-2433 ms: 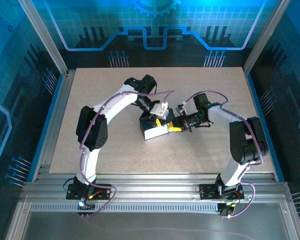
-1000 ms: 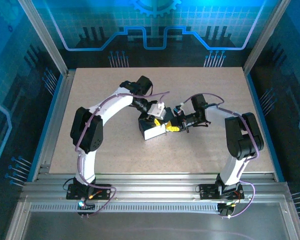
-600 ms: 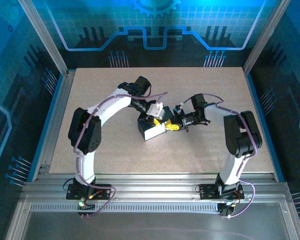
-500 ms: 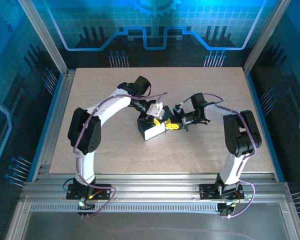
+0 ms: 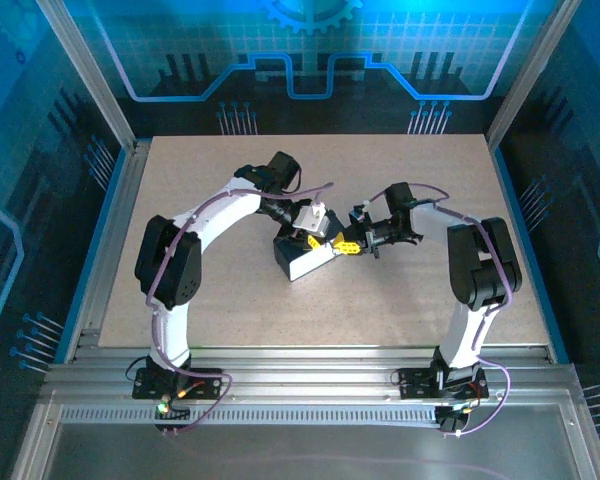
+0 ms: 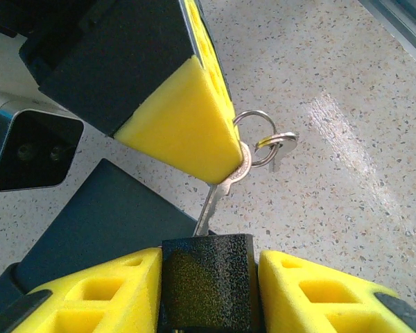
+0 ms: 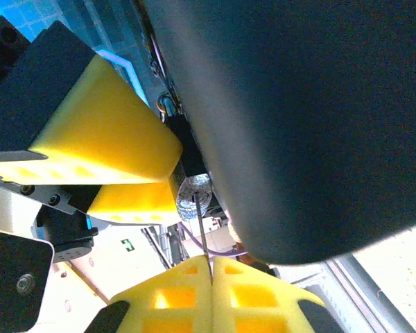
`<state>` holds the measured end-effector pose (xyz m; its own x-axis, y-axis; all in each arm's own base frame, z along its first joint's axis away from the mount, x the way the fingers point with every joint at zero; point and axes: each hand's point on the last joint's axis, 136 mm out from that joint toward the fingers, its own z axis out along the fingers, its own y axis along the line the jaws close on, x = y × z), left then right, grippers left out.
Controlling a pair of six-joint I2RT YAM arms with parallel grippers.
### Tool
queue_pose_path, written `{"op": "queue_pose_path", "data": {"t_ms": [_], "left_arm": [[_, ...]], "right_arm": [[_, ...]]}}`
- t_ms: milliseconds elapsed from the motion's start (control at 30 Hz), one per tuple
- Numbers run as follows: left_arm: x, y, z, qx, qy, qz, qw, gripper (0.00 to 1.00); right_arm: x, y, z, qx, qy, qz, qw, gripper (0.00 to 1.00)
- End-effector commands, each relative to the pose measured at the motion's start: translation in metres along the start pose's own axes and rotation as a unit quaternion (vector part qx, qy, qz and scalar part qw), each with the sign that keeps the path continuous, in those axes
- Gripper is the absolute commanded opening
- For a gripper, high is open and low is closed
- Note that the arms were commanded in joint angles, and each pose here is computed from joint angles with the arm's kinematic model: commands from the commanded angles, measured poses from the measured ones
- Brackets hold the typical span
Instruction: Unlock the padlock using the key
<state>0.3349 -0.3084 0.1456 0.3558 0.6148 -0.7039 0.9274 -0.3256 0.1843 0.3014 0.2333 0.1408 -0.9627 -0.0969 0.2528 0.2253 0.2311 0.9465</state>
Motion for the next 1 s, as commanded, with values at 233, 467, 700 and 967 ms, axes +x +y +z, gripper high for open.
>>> {"op": "queue_pose_path", "data": {"t_ms": [233,467,700,967], "left_arm": [[-0.038,-0.004,-0.020,-0.010,-0.056,-0.062,0.996,0.63],[-0.071,0.008,-0.046,-0.057,-0.106,-0.131,0.984,0.62],[-0.064,0.034,-0.058,-0.140,-0.119,-0.401,0.898,0.40],[0.004,0.013,-0.094,-0.310,-0.033,-0.644,0.698,0.44]], "right_arm": [[0.008,0.008,-0.003,0.018,-0.012,-0.039,0.999,0.00],[0.019,0.003,-0.005,0.034,-0.024,-0.050,0.998,0.00],[0.025,-0.002,0.002,0.050,-0.028,-0.079,0.995,0.00],[0.022,-0.008,0.025,0.061,-0.006,-0.102,0.993,0.00]]}}
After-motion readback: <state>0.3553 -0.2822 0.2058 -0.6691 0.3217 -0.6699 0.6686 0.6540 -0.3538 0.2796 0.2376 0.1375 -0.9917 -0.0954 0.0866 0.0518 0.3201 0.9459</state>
